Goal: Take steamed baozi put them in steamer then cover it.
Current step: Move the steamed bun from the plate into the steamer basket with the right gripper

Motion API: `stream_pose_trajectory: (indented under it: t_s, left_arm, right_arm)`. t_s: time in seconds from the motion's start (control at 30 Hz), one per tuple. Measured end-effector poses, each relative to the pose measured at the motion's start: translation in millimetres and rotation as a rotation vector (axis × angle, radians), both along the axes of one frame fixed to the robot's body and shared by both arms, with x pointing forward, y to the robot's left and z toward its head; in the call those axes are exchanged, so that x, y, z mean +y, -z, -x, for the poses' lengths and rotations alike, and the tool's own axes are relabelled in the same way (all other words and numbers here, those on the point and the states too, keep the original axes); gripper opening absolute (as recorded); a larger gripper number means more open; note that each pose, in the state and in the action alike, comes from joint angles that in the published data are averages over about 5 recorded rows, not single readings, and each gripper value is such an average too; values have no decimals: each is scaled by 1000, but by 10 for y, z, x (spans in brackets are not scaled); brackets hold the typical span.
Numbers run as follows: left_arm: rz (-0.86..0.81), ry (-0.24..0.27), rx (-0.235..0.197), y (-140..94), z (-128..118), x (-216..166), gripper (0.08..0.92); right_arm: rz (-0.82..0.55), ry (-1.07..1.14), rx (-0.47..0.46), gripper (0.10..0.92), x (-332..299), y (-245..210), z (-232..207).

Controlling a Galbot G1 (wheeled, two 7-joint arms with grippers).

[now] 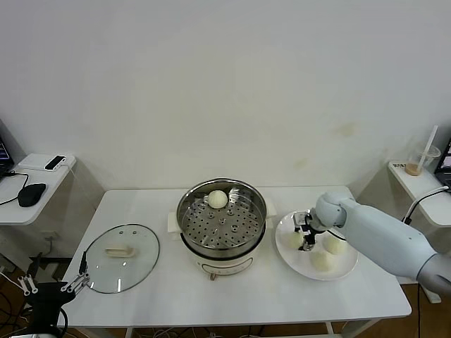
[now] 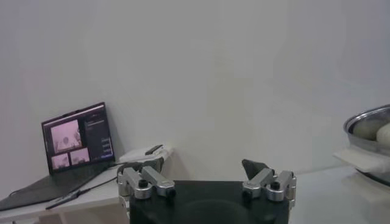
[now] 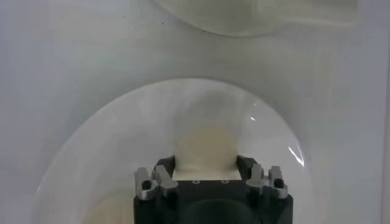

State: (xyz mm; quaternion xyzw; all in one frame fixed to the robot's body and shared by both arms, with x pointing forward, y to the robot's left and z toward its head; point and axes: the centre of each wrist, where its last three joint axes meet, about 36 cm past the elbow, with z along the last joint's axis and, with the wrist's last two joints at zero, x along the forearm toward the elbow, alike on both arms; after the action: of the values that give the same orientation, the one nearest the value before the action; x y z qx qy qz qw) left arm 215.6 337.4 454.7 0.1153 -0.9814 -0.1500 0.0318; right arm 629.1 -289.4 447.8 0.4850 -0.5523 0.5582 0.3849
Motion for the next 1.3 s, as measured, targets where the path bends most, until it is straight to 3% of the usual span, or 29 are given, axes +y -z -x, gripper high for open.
stream_pose_trajectory:
  t_s: [0.3, 0.73, 1.0, 1.3]
  left_arm:
    - [7, 4, -6, -21, -5, -11, 823]
    - [11, 29, -10, -33, -40, -51, 823]
    - [12, 29, -12, -22, -78, -41, 823]
    - [14, 22, -15, 1, -116, -23, 823]
  right_arm:
    - [4, 3, -5, 628, -84, -375, -55]
    - [-48, 9, -129, 636, -162, -1523, -86]
    - [-119, -40, -204, 643, 303, -2185, -60]
    - [-209, -108, -178, 647, 1207, -2349, -83]
